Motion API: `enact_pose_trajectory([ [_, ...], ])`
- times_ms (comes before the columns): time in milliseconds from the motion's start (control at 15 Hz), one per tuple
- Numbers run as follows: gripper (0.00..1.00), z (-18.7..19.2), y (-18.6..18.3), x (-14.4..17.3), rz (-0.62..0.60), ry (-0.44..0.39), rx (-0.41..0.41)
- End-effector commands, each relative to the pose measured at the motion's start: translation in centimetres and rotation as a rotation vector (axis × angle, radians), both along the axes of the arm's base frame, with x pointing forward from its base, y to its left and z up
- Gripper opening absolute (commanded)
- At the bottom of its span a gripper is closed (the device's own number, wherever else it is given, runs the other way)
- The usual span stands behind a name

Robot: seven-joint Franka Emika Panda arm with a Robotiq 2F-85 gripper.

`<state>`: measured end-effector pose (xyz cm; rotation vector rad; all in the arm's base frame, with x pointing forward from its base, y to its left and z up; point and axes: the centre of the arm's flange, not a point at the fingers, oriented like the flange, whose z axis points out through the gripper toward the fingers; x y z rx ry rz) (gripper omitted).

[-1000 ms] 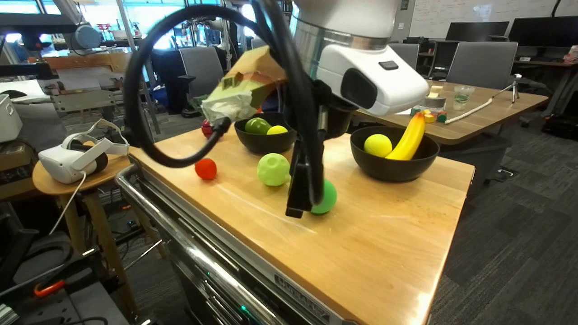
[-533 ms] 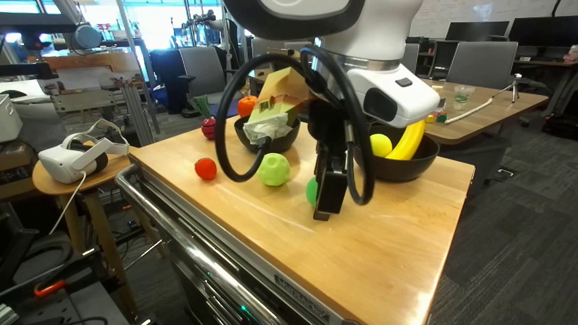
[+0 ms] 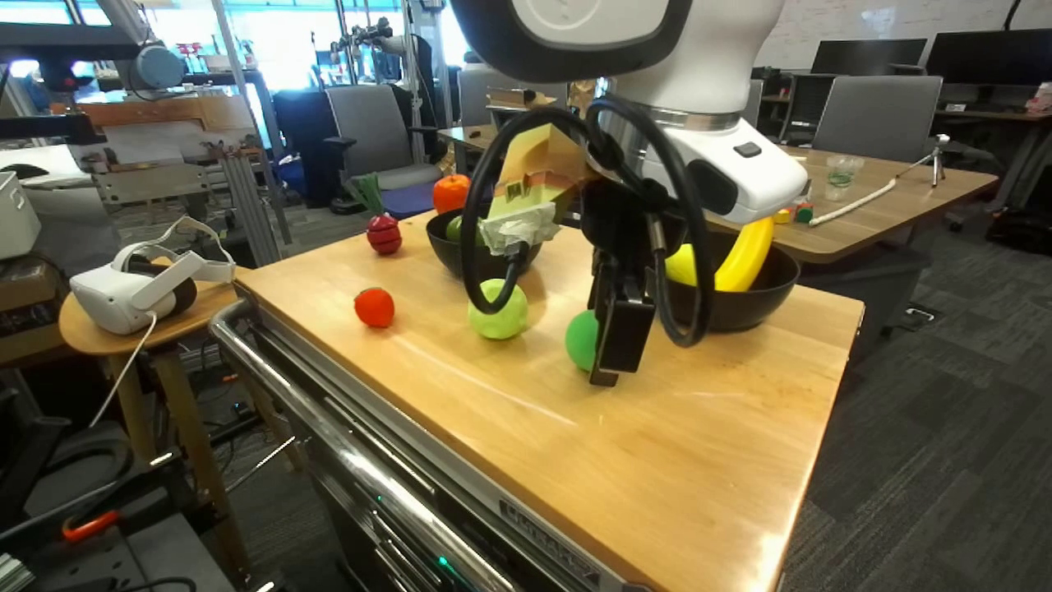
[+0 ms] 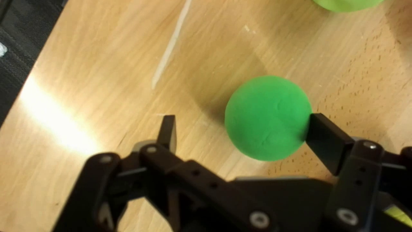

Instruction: Pick up all the fruit plush toy from the table and put them in the two black bowl

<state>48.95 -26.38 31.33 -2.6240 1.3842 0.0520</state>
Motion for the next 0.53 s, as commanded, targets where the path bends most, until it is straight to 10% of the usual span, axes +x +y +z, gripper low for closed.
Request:
enact_pose_trajectory([
  [0,0.83,-0.9,-0.1,1.6,-0.029,0.000,0.014],
  [467,0.31,-1.0,-0.2,2.6,-0.065,-0.010,0.040],
])
